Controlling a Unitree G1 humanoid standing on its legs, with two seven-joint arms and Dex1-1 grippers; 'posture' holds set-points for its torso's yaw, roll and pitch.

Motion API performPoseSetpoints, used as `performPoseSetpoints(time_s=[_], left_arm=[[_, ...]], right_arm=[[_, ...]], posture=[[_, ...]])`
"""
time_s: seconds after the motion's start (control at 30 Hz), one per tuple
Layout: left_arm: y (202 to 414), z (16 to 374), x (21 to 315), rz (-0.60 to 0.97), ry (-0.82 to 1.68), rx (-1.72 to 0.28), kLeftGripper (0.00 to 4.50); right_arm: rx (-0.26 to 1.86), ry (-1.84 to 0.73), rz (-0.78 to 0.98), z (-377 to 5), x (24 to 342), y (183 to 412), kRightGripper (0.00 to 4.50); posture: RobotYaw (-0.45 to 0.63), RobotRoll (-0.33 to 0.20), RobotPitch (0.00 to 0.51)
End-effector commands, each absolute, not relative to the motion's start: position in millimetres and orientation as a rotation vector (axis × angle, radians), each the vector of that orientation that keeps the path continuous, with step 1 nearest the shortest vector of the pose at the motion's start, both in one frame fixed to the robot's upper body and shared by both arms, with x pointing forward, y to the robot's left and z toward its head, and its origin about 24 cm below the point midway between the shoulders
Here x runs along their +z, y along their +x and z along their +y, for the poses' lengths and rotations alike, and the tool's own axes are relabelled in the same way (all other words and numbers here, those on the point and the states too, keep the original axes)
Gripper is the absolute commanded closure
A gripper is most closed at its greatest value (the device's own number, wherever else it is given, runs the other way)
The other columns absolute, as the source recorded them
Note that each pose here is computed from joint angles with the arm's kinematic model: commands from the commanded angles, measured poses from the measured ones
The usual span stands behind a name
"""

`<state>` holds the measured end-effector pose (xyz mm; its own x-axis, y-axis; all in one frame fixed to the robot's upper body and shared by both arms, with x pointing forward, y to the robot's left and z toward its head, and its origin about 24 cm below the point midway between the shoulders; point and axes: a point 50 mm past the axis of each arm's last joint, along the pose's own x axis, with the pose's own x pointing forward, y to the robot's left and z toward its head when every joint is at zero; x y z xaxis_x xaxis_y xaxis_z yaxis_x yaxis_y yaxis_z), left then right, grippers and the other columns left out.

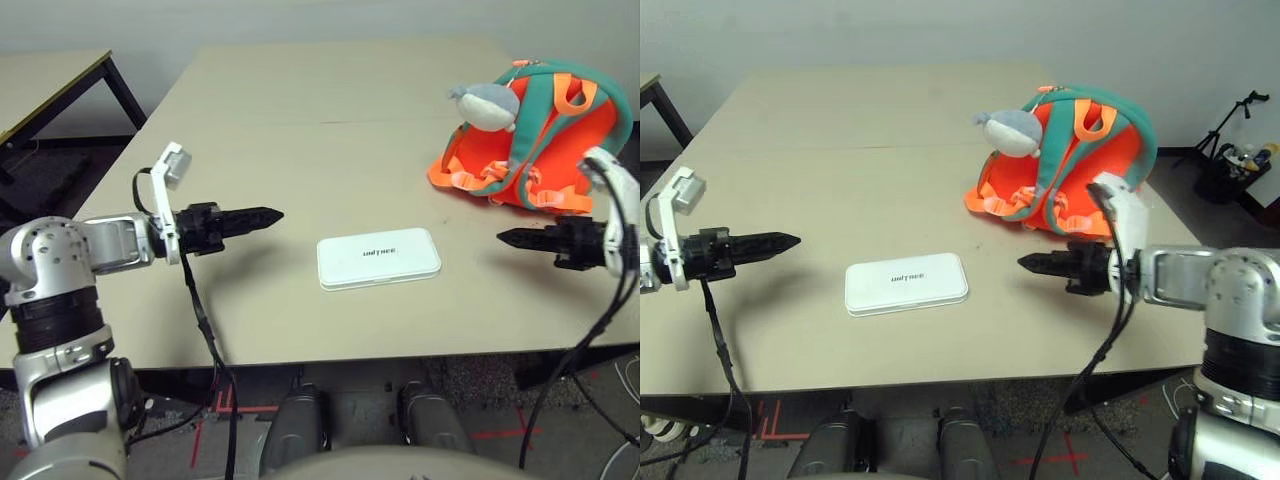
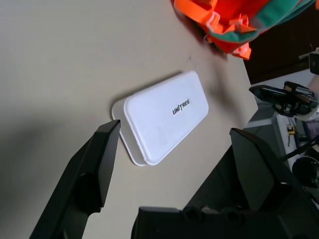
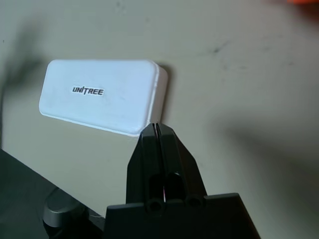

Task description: Put the pencil case into the backpack and zip it.

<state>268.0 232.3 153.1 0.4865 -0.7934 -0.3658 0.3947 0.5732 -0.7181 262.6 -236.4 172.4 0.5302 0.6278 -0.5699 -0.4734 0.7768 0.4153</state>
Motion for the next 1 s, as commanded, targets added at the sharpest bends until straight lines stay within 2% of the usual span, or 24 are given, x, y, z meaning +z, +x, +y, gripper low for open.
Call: performPoseSetpoints(time_s=[0.03, 0.4, 1.0], left_arm=[[270, 228, 131, 0.867, -0.641, -0.730, 0.00], [275, 217, 100, 0.994, -0.701, -0.714, 0.00], [275, 193, 69, 1.119, -0.770, -0.717, 0.00]], right_arm=[[0.655, 0.179, 0.788, -229, 164, 269, 4.47], [0.613, 0.031, 0.837, -225, 144, 276, 4.47], [0.648, -0.007, 0.852, -189, 123, 285, 4.47]], posture=[[0.06, 0.000, 0.044], [0.06, 0.000, 0.055], [0.06, 0.000, 0.052]])
